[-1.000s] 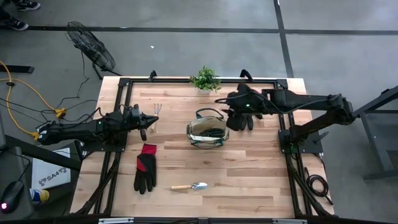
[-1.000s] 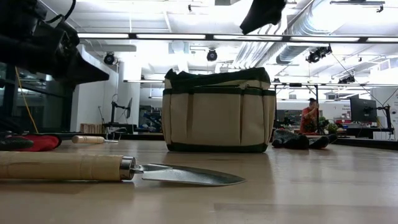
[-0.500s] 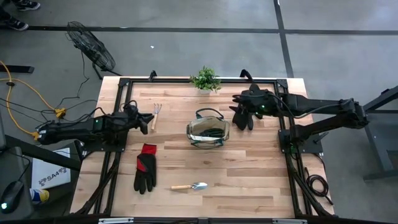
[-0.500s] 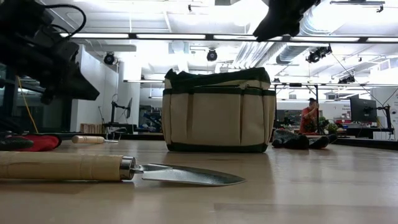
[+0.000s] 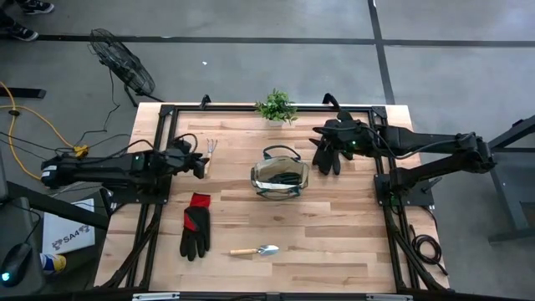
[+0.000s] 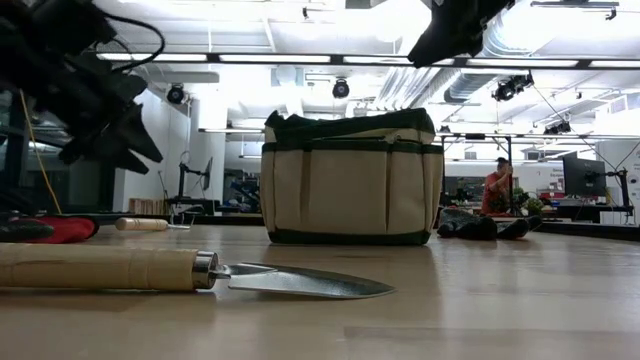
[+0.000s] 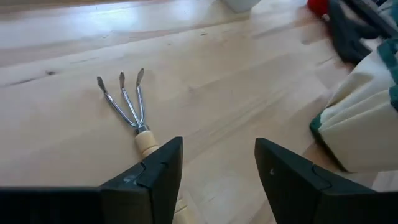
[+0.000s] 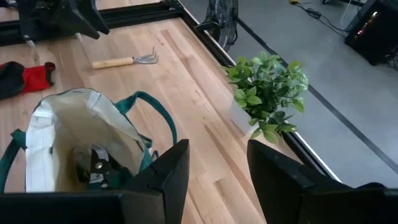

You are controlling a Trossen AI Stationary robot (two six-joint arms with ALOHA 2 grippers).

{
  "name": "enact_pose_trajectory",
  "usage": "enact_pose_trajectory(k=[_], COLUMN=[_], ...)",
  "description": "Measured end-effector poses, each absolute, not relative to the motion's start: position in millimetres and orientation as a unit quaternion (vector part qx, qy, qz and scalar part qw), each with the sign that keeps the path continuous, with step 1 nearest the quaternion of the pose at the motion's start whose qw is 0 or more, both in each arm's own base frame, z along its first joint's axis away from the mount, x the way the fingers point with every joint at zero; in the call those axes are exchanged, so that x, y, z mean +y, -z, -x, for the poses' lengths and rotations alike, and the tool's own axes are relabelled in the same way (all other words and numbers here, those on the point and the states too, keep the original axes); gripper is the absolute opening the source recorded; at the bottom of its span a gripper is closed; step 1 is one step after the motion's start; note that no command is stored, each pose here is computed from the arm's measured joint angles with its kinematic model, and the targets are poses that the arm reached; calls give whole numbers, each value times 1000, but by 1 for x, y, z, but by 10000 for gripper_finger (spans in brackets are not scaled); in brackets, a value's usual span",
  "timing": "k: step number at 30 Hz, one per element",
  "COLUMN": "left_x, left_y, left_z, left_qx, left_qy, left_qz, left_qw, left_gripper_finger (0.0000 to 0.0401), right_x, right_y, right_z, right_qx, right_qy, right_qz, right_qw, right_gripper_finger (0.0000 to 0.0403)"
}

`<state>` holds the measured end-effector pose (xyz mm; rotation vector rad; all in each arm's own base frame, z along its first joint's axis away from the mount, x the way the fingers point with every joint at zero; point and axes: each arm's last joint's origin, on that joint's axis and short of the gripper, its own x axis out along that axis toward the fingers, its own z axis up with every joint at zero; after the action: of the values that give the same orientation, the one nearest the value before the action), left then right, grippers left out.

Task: Pick & Place Garden tools in Gardening bag
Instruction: Put the brown hand rake into the gardening bag

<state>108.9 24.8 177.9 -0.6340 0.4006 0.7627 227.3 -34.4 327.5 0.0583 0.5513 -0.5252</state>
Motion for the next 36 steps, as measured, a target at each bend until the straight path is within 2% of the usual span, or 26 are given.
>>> enact_pose_trajectory(k=[13,19,23,31,36], left_x=[33,60,79,96,98], left_y=[-196,-188,-182,-181,-179], left_z=[-162,-170,-167,-159,-160], left_qx=[372,453,470,470,473], left_qy=[-411,-402,-390,-368,-375], left_qz=[251,293,326,367,361], left_qw=[794,740,722,713,711], left_gripper_finger=[198,198,198,198,198], right_x=[-34,-33,-33,-33,-33], right_y=[-328,-327,-327,-328,-328], right_z=[-227,-228,-228,-228,-229], right_qx=[272,273,274,270,268], right_qy=[251,236,234,234,234], right_qz=[-18,-26,-23,-24,-24], right_qw=[929,932,932,933,934], right_gripper_finger=[154,154,154,154,153])
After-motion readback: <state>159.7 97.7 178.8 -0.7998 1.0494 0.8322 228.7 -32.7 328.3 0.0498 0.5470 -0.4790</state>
